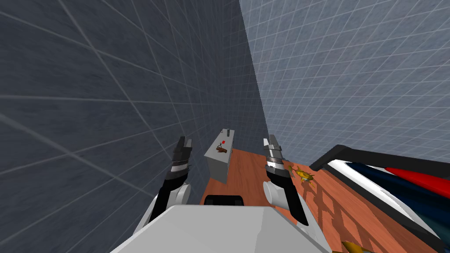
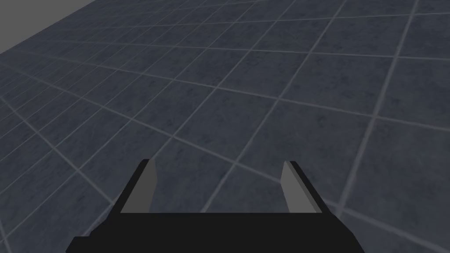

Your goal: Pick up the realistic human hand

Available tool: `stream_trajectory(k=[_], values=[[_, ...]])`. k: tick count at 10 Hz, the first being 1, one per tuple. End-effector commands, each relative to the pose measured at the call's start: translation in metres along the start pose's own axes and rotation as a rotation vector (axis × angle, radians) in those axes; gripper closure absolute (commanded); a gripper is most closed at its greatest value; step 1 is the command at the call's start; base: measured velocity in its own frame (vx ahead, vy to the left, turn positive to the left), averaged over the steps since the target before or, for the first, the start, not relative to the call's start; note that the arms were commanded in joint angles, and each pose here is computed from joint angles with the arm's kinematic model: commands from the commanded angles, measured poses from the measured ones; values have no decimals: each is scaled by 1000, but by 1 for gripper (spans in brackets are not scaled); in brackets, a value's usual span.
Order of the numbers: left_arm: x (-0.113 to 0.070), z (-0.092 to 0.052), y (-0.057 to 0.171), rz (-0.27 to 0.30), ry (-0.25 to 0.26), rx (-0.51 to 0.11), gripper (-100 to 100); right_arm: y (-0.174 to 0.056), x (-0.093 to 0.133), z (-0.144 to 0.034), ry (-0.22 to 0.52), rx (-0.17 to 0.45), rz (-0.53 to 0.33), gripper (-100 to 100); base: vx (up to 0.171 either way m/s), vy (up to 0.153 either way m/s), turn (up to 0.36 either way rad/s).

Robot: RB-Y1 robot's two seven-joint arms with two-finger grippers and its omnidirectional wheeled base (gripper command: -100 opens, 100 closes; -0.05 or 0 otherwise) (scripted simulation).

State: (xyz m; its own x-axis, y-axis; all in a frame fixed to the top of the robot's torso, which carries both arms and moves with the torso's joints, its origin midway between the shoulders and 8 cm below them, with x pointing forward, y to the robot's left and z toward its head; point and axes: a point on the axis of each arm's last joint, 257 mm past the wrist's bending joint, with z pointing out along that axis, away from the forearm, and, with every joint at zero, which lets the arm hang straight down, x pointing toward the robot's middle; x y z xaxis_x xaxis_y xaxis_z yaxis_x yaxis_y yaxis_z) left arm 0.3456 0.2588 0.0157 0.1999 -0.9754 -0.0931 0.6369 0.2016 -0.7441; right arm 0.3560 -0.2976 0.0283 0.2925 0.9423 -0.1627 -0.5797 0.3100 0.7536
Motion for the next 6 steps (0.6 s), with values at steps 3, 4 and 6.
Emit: stream_trajectory(k=[3,4,6], values=[[9,0,16,35,87,-30,-100,0,0,0,0,0,0,0,7,-8,-17],[11,0,24,46,108,-45,-100,0,0,0,0,0,0,0,10,-15,-27],[12,1,42,67,139,-83,-100,0,0,0,0,0,0,0,11,-16,-30]])
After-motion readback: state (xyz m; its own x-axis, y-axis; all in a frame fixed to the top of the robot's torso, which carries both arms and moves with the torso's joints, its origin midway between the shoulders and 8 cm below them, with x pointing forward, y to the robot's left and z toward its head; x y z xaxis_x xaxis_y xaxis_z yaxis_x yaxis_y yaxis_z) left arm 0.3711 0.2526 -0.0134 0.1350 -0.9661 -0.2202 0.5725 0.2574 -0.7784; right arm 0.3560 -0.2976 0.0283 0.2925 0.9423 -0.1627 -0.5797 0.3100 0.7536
